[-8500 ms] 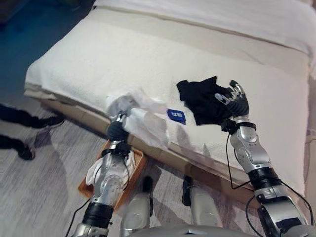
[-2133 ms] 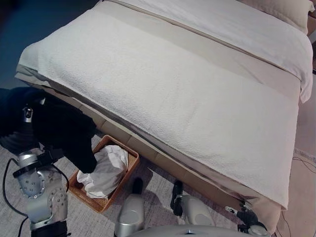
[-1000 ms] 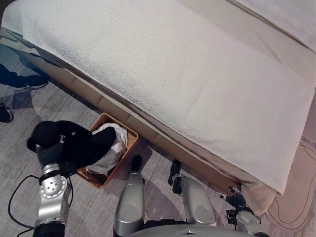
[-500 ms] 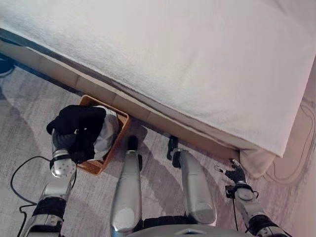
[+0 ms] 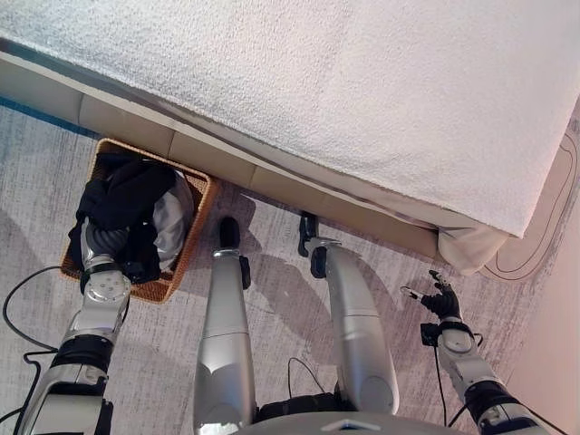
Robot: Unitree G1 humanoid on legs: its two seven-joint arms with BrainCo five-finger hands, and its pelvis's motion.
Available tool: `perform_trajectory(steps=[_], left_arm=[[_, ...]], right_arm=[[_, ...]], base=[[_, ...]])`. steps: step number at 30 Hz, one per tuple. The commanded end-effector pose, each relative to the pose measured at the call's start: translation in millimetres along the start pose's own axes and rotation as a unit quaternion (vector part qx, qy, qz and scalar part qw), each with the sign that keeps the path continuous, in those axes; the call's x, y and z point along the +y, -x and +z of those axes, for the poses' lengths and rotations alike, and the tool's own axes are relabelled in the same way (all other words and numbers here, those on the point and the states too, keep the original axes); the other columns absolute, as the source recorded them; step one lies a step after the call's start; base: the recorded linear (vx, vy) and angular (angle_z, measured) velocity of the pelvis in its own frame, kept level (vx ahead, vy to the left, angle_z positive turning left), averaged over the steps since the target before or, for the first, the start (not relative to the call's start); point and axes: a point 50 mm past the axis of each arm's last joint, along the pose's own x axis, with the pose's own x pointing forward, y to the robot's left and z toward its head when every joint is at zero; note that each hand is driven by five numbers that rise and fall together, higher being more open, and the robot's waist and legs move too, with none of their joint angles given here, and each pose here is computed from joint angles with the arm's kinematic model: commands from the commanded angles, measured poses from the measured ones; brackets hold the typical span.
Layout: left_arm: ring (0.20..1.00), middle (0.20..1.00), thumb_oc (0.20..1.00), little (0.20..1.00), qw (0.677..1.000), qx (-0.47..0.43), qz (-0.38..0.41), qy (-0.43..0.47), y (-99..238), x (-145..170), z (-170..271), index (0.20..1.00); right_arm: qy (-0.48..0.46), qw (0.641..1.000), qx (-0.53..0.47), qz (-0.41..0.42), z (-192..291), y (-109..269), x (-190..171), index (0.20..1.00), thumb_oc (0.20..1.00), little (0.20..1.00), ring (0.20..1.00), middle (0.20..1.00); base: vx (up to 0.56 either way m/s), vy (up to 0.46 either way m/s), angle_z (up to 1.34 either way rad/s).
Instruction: Pick up clothes into the bucket
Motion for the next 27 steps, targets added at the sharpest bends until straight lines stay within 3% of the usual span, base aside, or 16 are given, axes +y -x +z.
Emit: perform_trajectory(steps=[1, 19, 27], left_arm=[[1.000, 1.000, 1.000, 1.000, 0.999, 0.026, 0.026, -0.034, 3.3, 6.5, -13.9, 1.000], [1.000, 1.000, 1.000, 1.000, 0.991, 0.123, -0.025, -0.051, 28.2, -14.6, -52.2, 1.000], [1.000, 1.000, 1.000, 1.000, 0.983, 0.165, -0.082, -0.006, 55.6, -46.4, -69.6, 1.000]], right_arm=[[0.011, 0.999, 0.012, -0.033, -7.3, 0.5, -20.6, 1.000, 1.000, 1.000, 1.000, 1.000], [0.018, 0.999, 0.023, -0.021, 0.4, -7.1, -20.5, 1.000, 1.000, 1.000, 1.000, 1.000], [0.028, 0.999, 0.031, -0.016, -3.0, -6.9, -20.4, 1.000, 1.000, 1.000, 1.000, 1.000]], base=[[0.00, 0.000, 0.00], [0.00, 0.000, 0.00], [0.00, 0.000, -0.01]])
